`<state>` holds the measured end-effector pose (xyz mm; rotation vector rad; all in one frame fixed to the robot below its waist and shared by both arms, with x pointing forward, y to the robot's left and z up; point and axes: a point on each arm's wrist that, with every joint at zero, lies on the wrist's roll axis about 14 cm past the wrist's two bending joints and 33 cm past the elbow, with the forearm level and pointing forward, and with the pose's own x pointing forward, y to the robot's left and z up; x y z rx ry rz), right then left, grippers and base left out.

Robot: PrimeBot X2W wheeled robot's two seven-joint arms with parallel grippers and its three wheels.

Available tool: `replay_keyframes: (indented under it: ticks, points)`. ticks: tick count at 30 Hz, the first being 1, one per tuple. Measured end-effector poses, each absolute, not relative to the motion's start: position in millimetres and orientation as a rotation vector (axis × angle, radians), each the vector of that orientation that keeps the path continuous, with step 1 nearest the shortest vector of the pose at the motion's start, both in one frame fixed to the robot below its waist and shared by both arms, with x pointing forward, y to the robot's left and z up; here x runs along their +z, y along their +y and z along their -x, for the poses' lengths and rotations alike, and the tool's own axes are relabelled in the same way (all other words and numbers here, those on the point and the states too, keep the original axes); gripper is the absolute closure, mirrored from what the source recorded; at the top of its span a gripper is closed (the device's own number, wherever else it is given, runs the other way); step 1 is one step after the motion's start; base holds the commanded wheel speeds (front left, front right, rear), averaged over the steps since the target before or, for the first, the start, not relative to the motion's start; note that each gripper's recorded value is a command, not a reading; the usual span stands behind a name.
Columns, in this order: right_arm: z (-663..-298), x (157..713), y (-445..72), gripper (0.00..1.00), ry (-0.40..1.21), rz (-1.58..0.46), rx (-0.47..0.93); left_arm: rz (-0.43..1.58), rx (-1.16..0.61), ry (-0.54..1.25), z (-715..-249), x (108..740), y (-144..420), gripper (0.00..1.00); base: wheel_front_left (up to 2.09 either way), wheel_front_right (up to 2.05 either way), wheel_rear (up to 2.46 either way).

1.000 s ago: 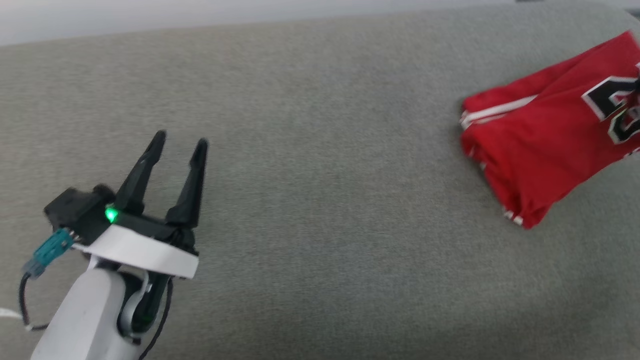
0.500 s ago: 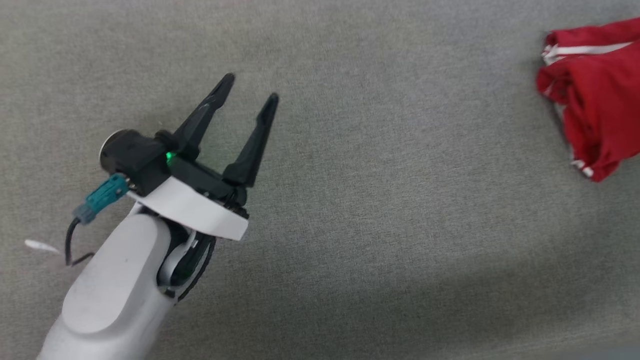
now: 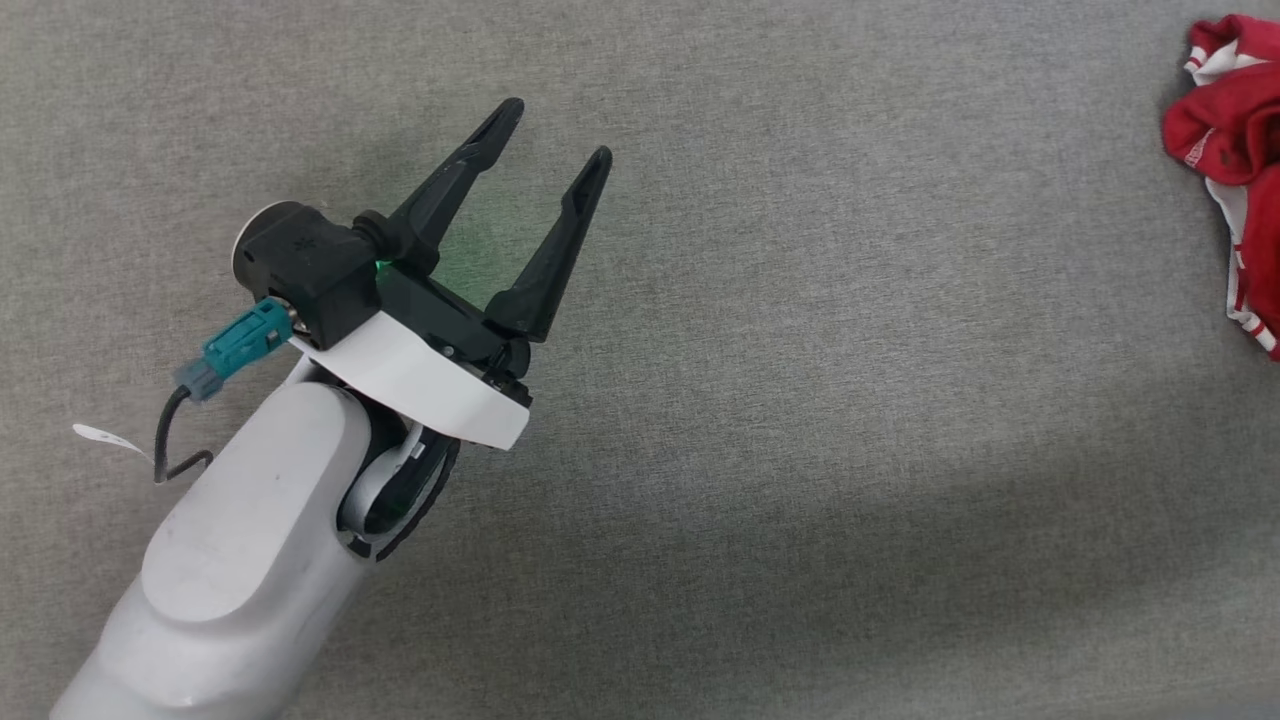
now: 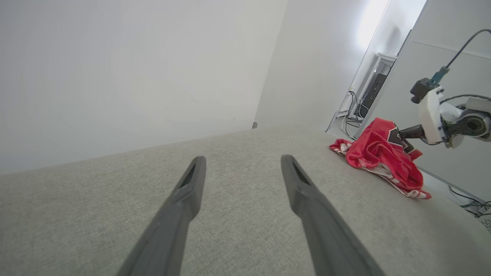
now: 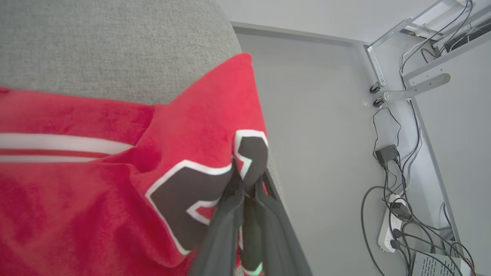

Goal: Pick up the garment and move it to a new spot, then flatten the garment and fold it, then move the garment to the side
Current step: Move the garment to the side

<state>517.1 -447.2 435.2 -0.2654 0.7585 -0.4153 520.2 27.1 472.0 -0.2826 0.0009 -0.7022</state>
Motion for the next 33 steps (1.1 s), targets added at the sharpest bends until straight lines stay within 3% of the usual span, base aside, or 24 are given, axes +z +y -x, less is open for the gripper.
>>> replay_keyframes:
  ticks: [1, 2, 4, 16, 23, 33]
  points:
    - [-518, 435, -447, 0.59, 0.754, 0.269, -0.416, 0.280, -0.700, 0.002, -520, 472, 28, 0.00, 0.00, 0.00, 0.00]
    - [-519, 435, -447, 0.59, 0.750, 0.272, -0.417, 0.277, -0.697, 0.002, -521, 472, 30, 0.00, 0.00, 0.00, 0.00]
    - [-522, 438, -446, 0.00, 0.730, 0.261, -0.420, 0.274, -0.686, -0.003, -522, 474, 34, 0.00, 0.00, 0.00, 0.00]
    - [-535, 467, -428, 0.00, 0.595, 0.221, -0.393, 0.270, -0.607, -0.054, -521, 499, 60, 0.00, 0.00, 0.00, 0.00]
    - [-549, 492, -380, 0.00, 0.429, 0.129, -0.287, 0.261, -0.516, -0.071, -508, 511, 90, 0.00, 0.00, 0.00, 0.00]
    - [-536, 521, -293, 0.00, 0.195, 0.013, -0.077, 0.227, -0.317, -0.153, -472, 543, 157, 0.00, 0.00, 0.00, 0.00]
